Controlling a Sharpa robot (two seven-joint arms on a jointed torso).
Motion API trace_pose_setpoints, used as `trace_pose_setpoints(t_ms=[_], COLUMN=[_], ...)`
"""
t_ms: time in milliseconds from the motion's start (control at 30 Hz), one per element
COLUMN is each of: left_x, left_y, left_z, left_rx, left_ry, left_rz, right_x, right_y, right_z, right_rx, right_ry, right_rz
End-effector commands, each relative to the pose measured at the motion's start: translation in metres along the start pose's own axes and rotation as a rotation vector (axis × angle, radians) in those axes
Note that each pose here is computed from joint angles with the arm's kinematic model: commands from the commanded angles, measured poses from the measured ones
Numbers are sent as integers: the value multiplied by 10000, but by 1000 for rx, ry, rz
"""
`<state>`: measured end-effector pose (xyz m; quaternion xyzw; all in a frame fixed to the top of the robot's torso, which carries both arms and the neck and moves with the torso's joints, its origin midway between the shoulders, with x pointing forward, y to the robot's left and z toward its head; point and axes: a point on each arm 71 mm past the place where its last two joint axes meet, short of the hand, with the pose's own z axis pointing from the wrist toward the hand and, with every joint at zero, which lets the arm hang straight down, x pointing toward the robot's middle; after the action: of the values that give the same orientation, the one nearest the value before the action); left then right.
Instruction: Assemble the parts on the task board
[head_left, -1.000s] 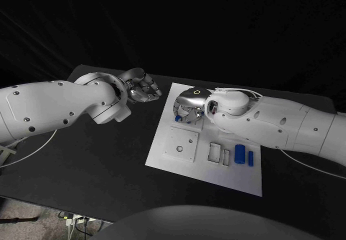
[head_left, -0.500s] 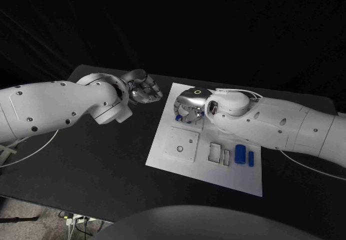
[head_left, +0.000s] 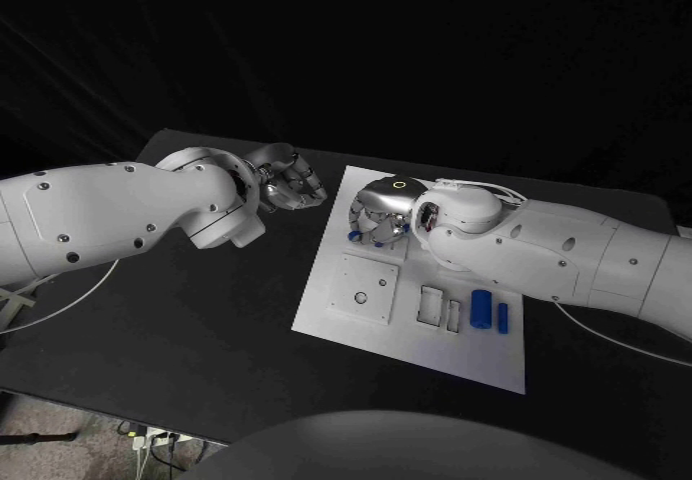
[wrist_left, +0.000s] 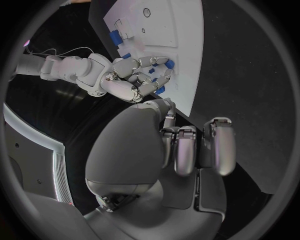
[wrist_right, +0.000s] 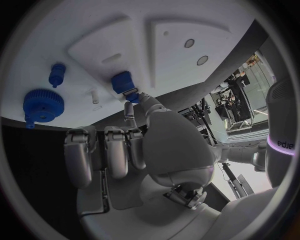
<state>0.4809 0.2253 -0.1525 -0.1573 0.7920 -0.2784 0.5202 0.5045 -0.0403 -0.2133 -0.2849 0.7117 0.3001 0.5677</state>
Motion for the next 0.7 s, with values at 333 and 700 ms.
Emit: trace_pose_setpoints(t_ms=[333,700], left_x=[111,161], left_y=[11,11], left_z=[15,32], left_rx=[-25,-27], left_ry=[98,123], left_rz=[26,28], right_x=[34,55], right_y=[-11,3], right_z=[5,14], right_rx=[46,51], right_ry=[18,9], right_rz=[42,43])
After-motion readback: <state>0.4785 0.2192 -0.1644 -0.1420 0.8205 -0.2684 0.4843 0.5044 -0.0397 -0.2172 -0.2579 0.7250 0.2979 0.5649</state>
